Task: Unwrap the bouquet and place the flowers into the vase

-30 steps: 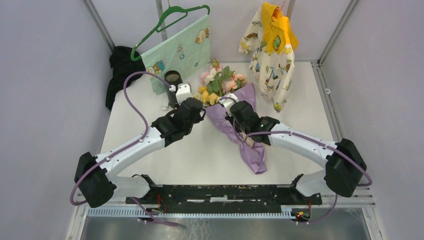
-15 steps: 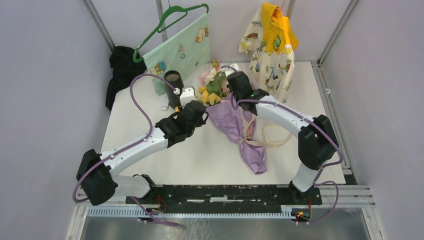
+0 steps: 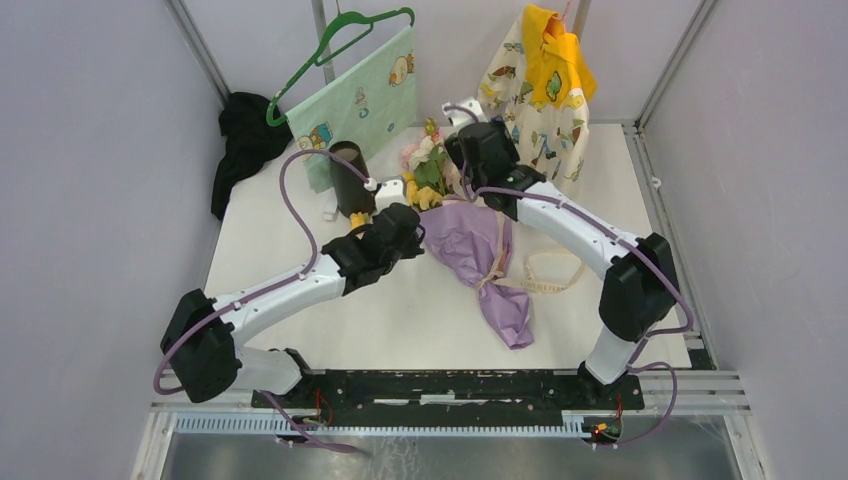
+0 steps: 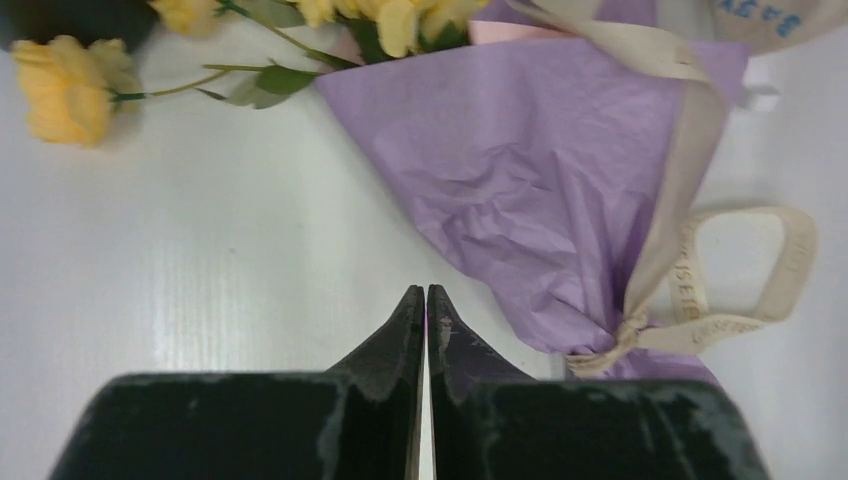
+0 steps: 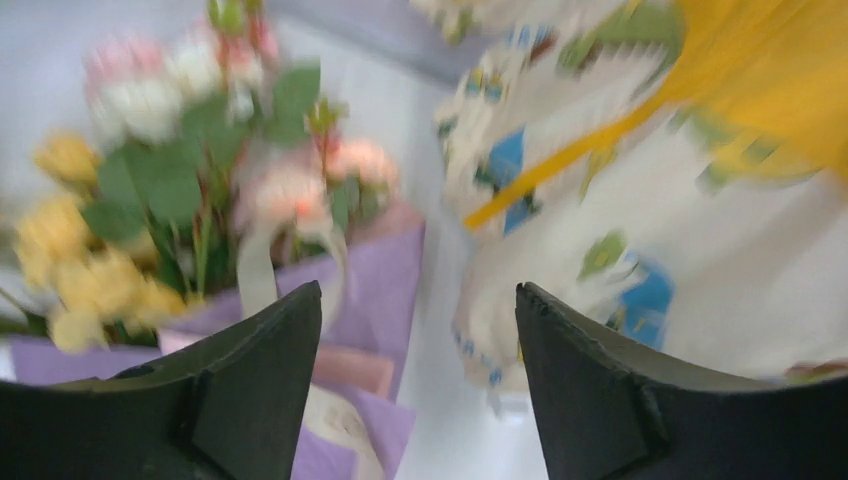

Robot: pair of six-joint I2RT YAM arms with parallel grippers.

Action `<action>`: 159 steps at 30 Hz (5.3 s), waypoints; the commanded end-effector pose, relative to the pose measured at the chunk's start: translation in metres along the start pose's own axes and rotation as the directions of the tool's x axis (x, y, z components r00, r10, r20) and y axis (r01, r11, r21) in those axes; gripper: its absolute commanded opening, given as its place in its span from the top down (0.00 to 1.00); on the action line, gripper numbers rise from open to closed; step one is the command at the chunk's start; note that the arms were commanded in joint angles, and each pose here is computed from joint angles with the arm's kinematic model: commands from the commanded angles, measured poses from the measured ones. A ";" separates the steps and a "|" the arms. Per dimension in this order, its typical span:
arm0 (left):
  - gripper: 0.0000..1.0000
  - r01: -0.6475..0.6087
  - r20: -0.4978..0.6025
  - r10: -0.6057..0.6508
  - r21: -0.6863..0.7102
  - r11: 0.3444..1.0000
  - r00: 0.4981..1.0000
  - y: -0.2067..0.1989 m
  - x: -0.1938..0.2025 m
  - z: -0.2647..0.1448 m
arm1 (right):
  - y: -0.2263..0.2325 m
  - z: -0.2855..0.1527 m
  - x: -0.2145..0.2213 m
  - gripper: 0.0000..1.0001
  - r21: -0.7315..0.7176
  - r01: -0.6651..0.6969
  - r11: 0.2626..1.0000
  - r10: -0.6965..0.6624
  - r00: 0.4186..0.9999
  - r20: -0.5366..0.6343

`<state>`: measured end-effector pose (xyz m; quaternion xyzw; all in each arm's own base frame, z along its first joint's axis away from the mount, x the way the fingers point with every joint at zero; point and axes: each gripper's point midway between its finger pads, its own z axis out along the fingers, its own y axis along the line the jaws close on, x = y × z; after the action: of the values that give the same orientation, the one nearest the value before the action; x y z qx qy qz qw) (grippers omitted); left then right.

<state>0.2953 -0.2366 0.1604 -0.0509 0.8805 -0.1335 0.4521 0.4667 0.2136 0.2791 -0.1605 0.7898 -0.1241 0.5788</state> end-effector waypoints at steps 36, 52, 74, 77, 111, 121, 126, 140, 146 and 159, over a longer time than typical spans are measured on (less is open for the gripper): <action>0.84 -0.275 -0.203 0.352 0.329 0.903 0.914 -0.129 0.135 0.045 | 0.057 -0.127 0.244 0.42 -0.407 -0.259 0.876 0.178 0.958 -0.226; 0.87 -0.300 -0.185 0.353 0.262 0.917 0.917 -0.109 0.132 0.047 | 0.076 -0.109 0.252 0.70 -0.427 -0.233 0.874 0.127 0.957 -0.262; 0.85 -0.257 -0.113 0.250 -0.048 0.965 0.962 -0.019 0.084 0.034 | -0.021 -0.121 0.236 1.00 -0.077 -0.167 0.983 0.149 0.970 -0.192; 0.83 -0.200 -0.090 0.213 0.129 0.971 0.973 -0.057 0.073 0.022 | -0.009 -0.120 0.234 1.00 -0.128 -0.190 0.973 0.162 0.967 -0.197; 0.57 -0.447 0.027 0.505 0.507 0.737 0.863 -0.179 0.116 0.054 | 0.009 -0.117 0.239 0.99 -0.207 -0.229 0.951 0.184 0.958 -0.218; 0.63 -0.464 0.012 0.514 0.450 0.763 0.858 -0.173 0.122 0.071 | 0.010 -0.123 0.231 1.00 -0.236 -0.261 0.936 0.217 0.956 -0.195; 0.74 -0.473 0.000 0.511 0.376 0.797 0.860 -0.157 0.121 0.076 | 0.005 -0.124 0.229 1.00 -0.213 -0.260 0.942 0.222 0.957 -0.189; 0.87 -0.347 -0.043 0.345 -0.041 0.937 0.937 -0.041 0.063 0.040 | -0.050 -0.115 0.242 1.00 0.024 -0.230 0.973 0.229 0.946 -0.227; 0.86 -0.219 -0.054 0.212 -0.223 0.950 0.976 0.035 0.046 0.033 | -0.071 -0.109 0.253 1.00 0.082 -0.251 0.965 0.264 0.930 -0.256; 0.82 -0.080 -0.094 0.079 -0.010 0.997 0.992 0.025 0.039 0.035 | -0.082 -0.101 0.258 1.00 0.083 -0.330 0.940 0.340 0.899 -0.275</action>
<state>0.2937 -0.1694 0.0731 -0.0465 0.9166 0.0370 0.3953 0.2895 0.0207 0.0927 0.0086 0.8908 -0.0979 0.4437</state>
